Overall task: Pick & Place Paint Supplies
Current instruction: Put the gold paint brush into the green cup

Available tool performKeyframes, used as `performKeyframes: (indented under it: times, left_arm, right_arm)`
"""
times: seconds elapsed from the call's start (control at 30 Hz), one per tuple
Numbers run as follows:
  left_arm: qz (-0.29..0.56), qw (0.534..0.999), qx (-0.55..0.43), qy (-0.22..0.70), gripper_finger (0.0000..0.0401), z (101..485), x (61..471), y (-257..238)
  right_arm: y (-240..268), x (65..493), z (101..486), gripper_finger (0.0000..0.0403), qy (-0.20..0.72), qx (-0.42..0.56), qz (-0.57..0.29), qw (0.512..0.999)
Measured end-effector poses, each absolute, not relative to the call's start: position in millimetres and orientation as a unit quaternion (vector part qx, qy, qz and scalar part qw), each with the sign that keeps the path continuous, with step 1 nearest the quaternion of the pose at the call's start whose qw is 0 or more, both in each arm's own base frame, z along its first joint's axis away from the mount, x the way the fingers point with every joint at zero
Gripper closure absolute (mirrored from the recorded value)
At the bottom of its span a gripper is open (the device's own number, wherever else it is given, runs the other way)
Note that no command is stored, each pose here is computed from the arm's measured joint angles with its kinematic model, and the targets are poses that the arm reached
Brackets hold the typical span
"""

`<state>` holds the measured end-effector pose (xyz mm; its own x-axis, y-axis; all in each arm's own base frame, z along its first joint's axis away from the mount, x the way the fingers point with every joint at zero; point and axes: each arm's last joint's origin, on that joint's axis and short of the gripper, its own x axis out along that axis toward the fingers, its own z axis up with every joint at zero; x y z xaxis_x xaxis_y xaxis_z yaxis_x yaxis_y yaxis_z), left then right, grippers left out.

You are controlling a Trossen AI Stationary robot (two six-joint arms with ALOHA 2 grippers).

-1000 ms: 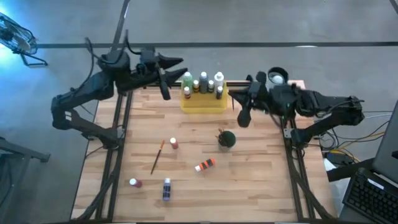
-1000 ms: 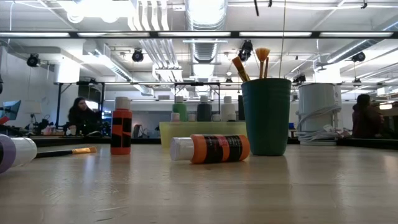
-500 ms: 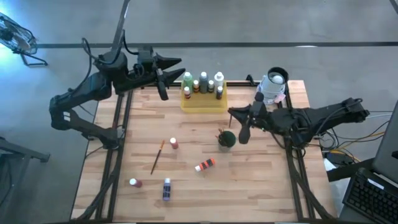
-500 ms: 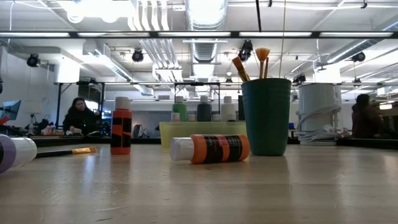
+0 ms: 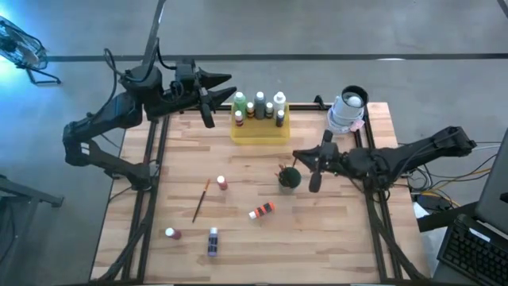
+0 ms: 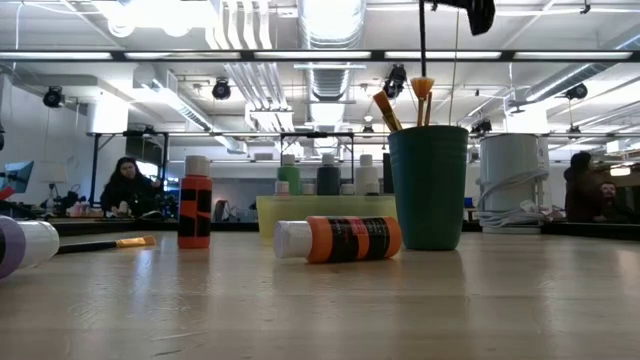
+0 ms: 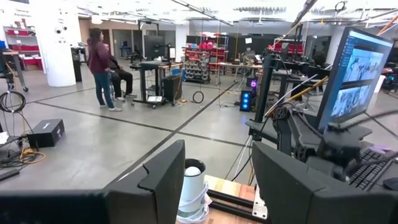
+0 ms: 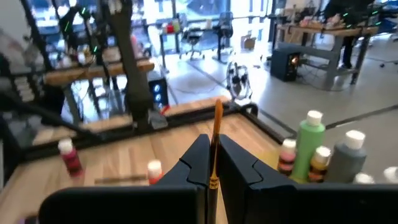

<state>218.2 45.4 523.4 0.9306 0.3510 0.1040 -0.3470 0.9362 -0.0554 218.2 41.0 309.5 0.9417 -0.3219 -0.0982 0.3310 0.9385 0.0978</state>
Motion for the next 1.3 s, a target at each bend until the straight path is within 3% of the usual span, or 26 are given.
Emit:
performKeyframes:
  times: [0.23,0.47,1.3]
  left_arm:
    - [0.178,0.982,-0.018,-0.056,0.0208,523,218,45]
    - [0.178,0.982,-0.018,-0.054,0.0208,523,218,45]
    - [0.178,0.982,-0.017,-0.057,0.0208,524,218,45]
  right_arm:
    - [44,225,271,0.0391,0.089,0.045,-0.154,0.983]
    - [44,223,242,0.0391,0.075,0.058,-0.138,0.986]
    - [44,242,181,0.0391,0.138,0.077,-0.161,0.974]
